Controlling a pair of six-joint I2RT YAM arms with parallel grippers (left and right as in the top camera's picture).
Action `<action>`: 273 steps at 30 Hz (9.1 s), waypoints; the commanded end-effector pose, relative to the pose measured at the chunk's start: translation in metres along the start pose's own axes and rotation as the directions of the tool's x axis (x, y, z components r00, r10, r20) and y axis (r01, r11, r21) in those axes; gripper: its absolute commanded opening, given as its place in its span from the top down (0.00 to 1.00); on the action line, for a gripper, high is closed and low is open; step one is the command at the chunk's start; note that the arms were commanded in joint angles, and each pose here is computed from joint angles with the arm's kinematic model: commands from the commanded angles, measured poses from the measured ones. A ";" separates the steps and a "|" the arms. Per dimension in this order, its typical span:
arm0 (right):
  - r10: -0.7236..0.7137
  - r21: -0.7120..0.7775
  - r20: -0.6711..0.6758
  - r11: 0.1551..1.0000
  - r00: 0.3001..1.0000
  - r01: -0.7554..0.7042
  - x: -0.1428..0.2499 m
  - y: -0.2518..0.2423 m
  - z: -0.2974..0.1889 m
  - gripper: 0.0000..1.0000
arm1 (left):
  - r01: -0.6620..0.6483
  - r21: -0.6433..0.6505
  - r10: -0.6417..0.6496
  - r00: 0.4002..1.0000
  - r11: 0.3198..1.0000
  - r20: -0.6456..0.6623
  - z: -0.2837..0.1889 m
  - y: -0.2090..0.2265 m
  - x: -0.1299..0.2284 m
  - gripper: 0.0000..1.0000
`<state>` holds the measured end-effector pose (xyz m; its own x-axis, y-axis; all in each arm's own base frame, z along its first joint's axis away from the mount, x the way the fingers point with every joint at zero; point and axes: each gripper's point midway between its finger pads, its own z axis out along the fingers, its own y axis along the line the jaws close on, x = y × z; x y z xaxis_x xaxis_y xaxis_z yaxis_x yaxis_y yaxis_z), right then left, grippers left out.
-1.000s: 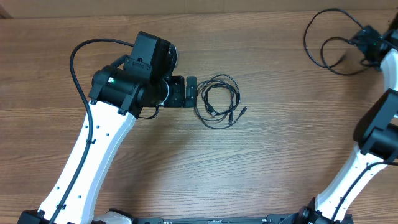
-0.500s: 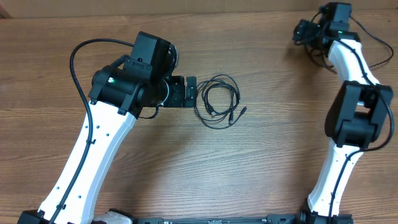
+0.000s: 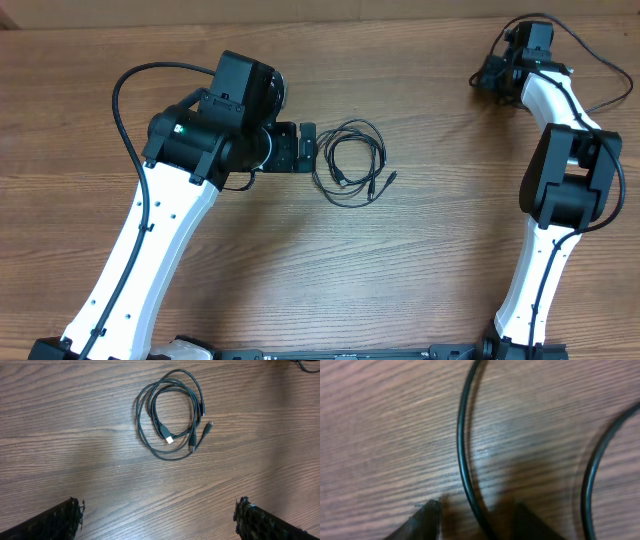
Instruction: Untangle cables
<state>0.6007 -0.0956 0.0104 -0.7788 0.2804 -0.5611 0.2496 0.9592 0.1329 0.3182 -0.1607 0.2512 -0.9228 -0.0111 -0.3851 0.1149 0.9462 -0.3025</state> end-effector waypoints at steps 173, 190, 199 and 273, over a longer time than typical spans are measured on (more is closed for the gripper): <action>0.539 -0.036 -0.098 0.838 0.837 -0.544 0.003 -0.053 -0.048 0.19 | 0.015 -0.017 -0.015 1.000 1.000 -0.011 0.000 0.003 0.003 0.00; 0.512 0.026 -0.264 0.851 0.818 -0.524 0.010 -0.021 -0.104 0.00 | 0.015 -0.014 -0.015 1.000 1.000 -0.013 0.000 0.002 0.003 0.00; 0.620 0.079 -0.307 0.773 0.722 -0.630 0.062 0.015 -0.058 0.04 | 0.015 -0.016 -0.015 1.000 1.000 -0.016 0.000 0.002 0.004 0.00; 0.734 0.214 -0.113 0.676 0.670 -0.705 0.046 -0.120 -0.048 0.00 | 0.013 -0.009 -0.013 1.000 1.000 0.001 0.000 0.001 0.000 0.00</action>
<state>0.5101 -0.2019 0.0331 -0.4120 0.8834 -0.2233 0.8170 0.4666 0.3387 0.3172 -0.1596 0.2503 -0.9246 -0.0106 -0.3808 0.1118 0.9481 -0.2978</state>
